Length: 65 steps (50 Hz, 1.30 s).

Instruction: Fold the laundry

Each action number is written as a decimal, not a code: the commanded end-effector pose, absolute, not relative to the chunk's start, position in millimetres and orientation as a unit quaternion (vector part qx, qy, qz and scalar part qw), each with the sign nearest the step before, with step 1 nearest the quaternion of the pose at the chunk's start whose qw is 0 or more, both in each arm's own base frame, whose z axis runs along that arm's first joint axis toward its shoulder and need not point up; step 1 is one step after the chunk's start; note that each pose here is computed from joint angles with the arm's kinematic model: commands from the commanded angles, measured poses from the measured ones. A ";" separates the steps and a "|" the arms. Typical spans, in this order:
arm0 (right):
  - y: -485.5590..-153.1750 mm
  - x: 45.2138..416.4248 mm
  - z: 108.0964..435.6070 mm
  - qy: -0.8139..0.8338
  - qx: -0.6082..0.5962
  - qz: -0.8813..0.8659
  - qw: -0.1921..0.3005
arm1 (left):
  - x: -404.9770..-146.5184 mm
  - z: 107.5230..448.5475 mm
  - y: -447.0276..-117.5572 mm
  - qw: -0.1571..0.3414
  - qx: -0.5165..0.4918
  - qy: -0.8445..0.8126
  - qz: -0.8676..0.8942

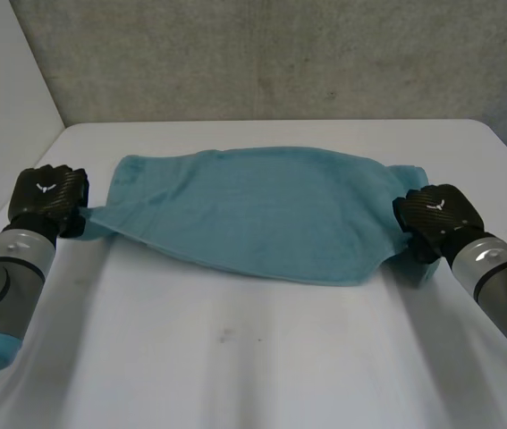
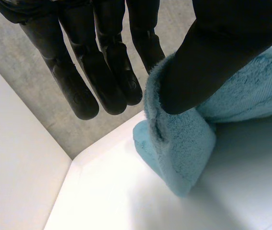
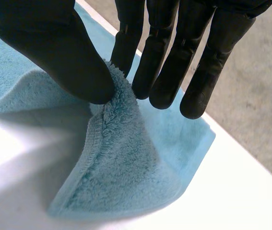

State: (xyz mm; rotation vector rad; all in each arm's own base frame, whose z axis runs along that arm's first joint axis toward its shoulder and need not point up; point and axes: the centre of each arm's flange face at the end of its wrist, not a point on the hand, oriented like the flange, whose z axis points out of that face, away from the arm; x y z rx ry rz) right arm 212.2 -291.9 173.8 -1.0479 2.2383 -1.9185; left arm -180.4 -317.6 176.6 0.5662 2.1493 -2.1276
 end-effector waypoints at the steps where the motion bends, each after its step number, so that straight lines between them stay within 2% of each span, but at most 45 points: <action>1: -299.2 193.7 169.3 0.760 -0.238 -0.602 0.053 | -178.2 179.1 -319.6 0.036 0.179 0.696 -0.694; 12: -299.3 167.1 163.2 0.805 -0.179 -0.561 0.070 | -167.5 181.3 -324.2 0.047 0.165 0.698 -0.695; 28: -286.9 144.3 150.8 0.825 -0.132 -0.546 0.062 | -163.6 180.7 -326.3 0.050 0.161 0.700 -0.694; 35: -298.2 145.8 140.9 0.817 -0.106 -0.560 0.084 | -163.7 180.3 -326.0 0.050 0.161 0.700 -0.694; 47: -323.3 144.2 114.2 0.822 -0.097 -0.555 0.084 | -164.2 179.3 -325.8 0.049 0.162 0.701 -0.693; 54: -337.2 140.5 118.3 0.804 -0.082 -0.583 0.082 | -163.7 179.3 -326.0 0.050 0.162 0.701 -0.693; 58: -341.8 134.2 148.6 0.775 -0.077 -0.625 0.057 | -164.5 180.1 -325.1 0.049 0.162 0.702 -0.692; 59: -340.2 131.6 178.7 0.749 -0.076 -0.657 0.047 | -164.4 180.3 -324.8 0.050 0.162 0.703 -0.691; 61: -335.6 130.1 205.8 0.725 -0.080 -0.683 0.040 | -164.5 184.1 -324.1 0.051 0.164 0.700 -0.693; 63: -325.7 128.2 236.4 0.706 -0.089 -0.702 0.029 | -163.3 210.2 -315.7 0.058 0.164 0.683 -0.709; 65: -318.4 127.4 252.7 0.702 -0.098 -0.705 0.022 | -162.3 226.7 -309.5 0.059 0.162 0.675 -0.717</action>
